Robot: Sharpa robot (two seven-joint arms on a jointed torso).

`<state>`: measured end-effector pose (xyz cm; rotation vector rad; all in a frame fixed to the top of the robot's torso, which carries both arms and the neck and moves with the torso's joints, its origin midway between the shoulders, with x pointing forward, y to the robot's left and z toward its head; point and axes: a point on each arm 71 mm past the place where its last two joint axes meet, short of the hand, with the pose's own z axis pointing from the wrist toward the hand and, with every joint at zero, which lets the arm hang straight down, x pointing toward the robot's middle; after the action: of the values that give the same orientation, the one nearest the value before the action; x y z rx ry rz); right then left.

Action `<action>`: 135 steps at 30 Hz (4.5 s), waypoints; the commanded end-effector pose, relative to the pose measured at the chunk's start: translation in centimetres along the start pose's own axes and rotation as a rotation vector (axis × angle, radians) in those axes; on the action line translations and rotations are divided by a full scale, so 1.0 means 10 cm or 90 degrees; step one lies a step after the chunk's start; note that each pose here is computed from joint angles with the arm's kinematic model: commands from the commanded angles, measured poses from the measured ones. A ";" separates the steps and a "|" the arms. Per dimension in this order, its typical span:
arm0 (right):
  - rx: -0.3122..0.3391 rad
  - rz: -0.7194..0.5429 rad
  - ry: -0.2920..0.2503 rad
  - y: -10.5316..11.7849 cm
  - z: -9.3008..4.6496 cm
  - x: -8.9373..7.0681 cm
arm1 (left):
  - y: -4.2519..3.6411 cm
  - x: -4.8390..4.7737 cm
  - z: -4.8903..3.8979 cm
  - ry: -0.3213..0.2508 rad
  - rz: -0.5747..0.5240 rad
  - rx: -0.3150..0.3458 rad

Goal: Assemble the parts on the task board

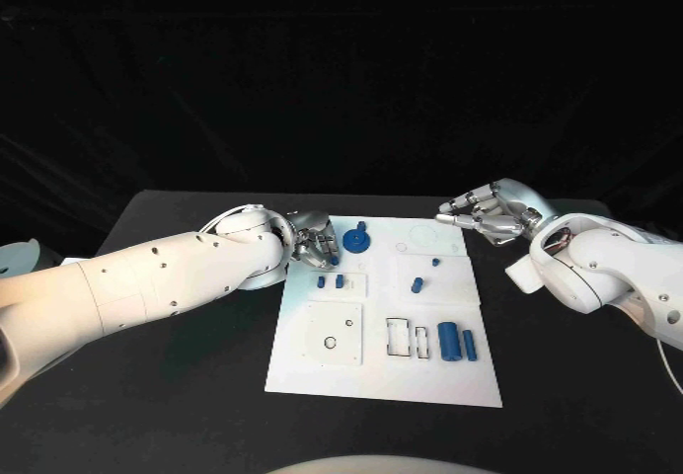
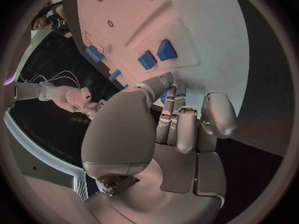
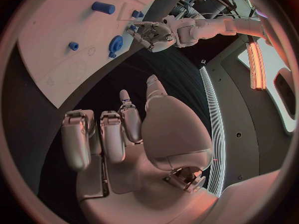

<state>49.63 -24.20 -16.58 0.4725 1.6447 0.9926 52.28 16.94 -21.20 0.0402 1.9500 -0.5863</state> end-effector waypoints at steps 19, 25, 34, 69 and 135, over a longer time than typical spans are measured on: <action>0.002 -0.005 0.005 -0.03 0.01 -0.01 | 0.096 -0.048 -0.029 -0.021 -0.013 -0.010; 0.007 -0.029 0.005 -0.06 0.01 -0.03 | 0.198 -0.111 -0.097 -0.045 -0.065 -0.006; -0.012 -0.221 0.018 -0.10 0.00 -0.07 | 0.441 -0.349 -0.318 -0.137 -0.506 0.062; -0.038 -0.603 0.135 -0.13 0.15 0.62 | 0.366 -0.267 -0.697 -0.124 -0.958 0.177; -0.031 -0.611 0.172 -0.14 0.19 0.77 | 0.437 -0.250 -0.710 -0.113 -0.956 0.142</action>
<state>49.66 -18.69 -21.11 -0.4556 1.7256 0.3885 48.65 24.40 -18.45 -1.3686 1.4306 -1.6422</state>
